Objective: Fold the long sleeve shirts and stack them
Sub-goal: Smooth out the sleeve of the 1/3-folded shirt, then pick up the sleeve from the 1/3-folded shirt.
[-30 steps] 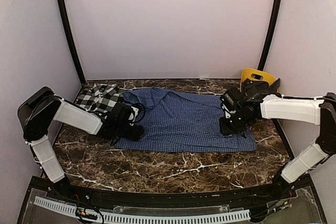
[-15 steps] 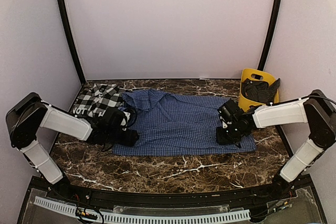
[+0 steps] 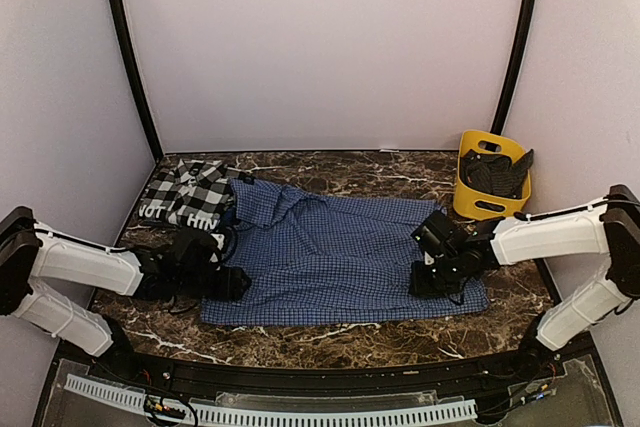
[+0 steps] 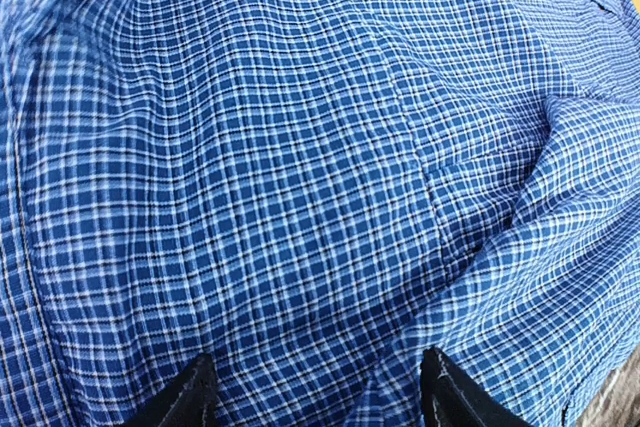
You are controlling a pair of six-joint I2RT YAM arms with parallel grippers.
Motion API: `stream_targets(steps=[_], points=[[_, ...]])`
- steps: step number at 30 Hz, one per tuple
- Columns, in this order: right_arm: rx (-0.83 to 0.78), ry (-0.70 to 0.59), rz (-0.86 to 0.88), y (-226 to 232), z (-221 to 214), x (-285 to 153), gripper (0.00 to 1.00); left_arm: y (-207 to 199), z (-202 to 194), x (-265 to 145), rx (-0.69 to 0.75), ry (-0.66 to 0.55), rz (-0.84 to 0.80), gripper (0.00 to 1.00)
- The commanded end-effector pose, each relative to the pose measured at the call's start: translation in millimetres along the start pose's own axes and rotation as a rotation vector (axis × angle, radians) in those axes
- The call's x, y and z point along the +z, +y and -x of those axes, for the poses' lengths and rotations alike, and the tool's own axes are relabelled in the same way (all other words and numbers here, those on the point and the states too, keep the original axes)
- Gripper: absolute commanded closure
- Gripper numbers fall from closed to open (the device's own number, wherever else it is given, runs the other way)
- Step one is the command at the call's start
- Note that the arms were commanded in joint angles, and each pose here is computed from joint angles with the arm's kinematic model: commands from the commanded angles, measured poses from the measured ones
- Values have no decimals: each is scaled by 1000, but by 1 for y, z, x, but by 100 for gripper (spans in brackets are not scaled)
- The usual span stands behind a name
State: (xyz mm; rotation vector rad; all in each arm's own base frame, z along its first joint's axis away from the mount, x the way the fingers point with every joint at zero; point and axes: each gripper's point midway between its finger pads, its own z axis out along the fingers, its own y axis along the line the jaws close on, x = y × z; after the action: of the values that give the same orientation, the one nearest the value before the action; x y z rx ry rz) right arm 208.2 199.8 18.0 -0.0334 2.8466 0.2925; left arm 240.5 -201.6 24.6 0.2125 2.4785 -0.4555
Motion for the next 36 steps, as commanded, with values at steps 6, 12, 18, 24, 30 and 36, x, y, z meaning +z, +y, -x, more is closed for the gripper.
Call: stream_targets(steps=[6,12,18,24,30,36], points=[[56,59,-186,-45,-31,-33,71,21,-25,-17,-9,82,98,31],[-33,-82,-163,-19,17,-49,69,9,30,-10,85,-19,158,26],[-160,-161,-183,9,60,-49,68,12,96,2,85,-72,186,24],[-235,-193,-160,31,83,-40,68,32,154,7,56,-125,221,23],[-271,-178,-167,36,86,-29,69,42,173,32,44,-89,200,23],[-282,-176,-163,37,87,-28,69,47,178,52,27,-62,177,33]])
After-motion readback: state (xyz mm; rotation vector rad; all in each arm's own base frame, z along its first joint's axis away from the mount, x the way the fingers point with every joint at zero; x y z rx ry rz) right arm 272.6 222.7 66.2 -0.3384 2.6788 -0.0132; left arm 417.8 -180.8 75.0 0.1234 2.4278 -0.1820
